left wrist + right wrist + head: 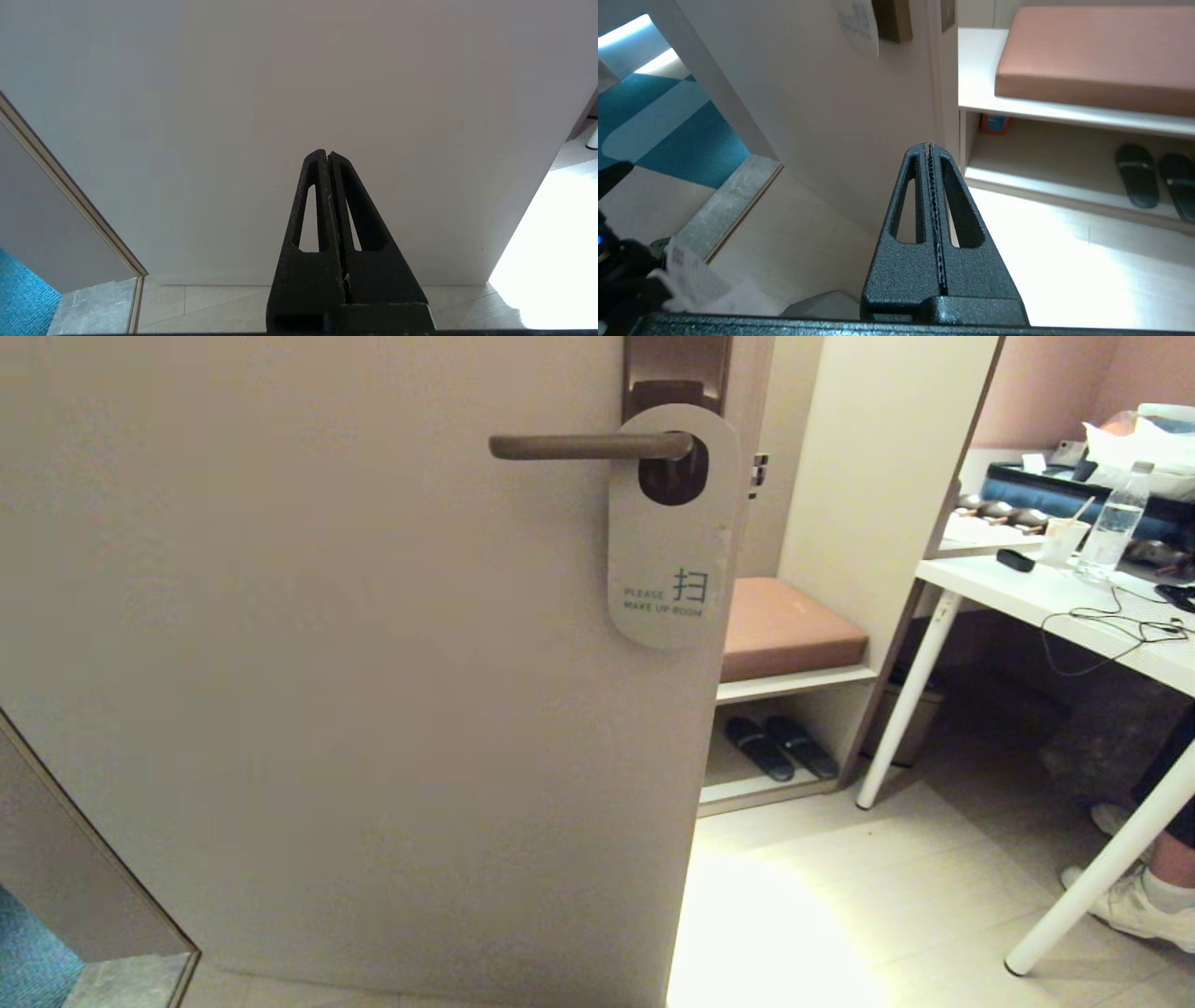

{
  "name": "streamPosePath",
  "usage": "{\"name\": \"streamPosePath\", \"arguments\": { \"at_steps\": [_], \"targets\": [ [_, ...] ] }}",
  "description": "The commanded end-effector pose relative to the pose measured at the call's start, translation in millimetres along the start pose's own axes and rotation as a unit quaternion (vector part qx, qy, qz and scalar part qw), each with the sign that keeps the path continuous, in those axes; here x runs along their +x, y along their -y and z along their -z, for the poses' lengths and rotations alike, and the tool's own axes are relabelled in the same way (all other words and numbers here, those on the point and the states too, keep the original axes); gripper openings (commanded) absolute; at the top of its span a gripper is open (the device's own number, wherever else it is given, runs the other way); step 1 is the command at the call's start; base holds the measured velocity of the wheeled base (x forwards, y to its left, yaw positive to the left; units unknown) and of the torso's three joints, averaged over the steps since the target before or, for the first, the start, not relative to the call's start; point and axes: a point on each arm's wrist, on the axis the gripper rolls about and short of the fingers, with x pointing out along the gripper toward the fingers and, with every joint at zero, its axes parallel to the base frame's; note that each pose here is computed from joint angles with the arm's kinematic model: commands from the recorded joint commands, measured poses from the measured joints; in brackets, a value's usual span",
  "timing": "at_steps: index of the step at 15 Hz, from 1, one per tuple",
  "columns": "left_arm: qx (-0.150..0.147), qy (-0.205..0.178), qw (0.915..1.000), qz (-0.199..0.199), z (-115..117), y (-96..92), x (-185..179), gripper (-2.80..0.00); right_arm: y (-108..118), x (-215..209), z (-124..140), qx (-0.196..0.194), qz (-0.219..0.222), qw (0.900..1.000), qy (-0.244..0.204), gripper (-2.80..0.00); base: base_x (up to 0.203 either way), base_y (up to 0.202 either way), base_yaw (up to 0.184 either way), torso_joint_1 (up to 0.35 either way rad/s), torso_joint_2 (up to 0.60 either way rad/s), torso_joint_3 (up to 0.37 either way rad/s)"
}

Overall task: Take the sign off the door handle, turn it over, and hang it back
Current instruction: Take down the sign

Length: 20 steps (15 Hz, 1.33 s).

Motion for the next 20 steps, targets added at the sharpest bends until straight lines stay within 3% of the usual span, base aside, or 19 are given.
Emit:
{"name": "streamPosePath", "arguments": {
  "at_steps": [1, 8, 12, 15, 20],
  "targets": [
    [0.000, -0.001, 1.0000, 0.000, 0.0, 0.0, 0.1, -2.80, 13.9, 21.1, -5.0, 0.007, -0.001, 1.000, -0.011, -2.80, 0.000, 0.000, 0.000, 0.000, 0.00, 0.000],
    [0.000, -0.001, 1.0000, 0.000, 0.0, 0.0, 0.1, -2.80, 77.0, 94.0, -26.5, -0.013, 0.012, 1.000, -0.008, -2.80, 0.000, 0.000, 0.000, 0.000, 0.00, 0.000],
    [0.000, -0.001, 1.0000, 0.000, 0.0, 0.0, 0.1, -2.80, 92.0, 118.5, -31.2, -0.041, -0.085, 0.995, -0.012, -2.80, 0.000, 0.000, 0.000, 0.000, 0.00, 0.000],
    [0.000, -0.001, 1.0000, 0.000, 0.0, 0.0, 0.1, -2.80, 92.2, 126.1, -36.0, -0.058, -0.163, 0.985, -0.004, -2.80, 0.000, 0.000, 0.000, 0.000, 0.00, 0.000],
    [0.000, -0.001, 1.0000, 0.000, 0.1, 0.0, 0.1, -2.80, 84.6, 140.5, -22.2, -0.102, -0.206, 0.973, -0.014, -2.80, 0.000, 0.000, 0.000, 0.000, 0.00, 0.000]
  ]
}}
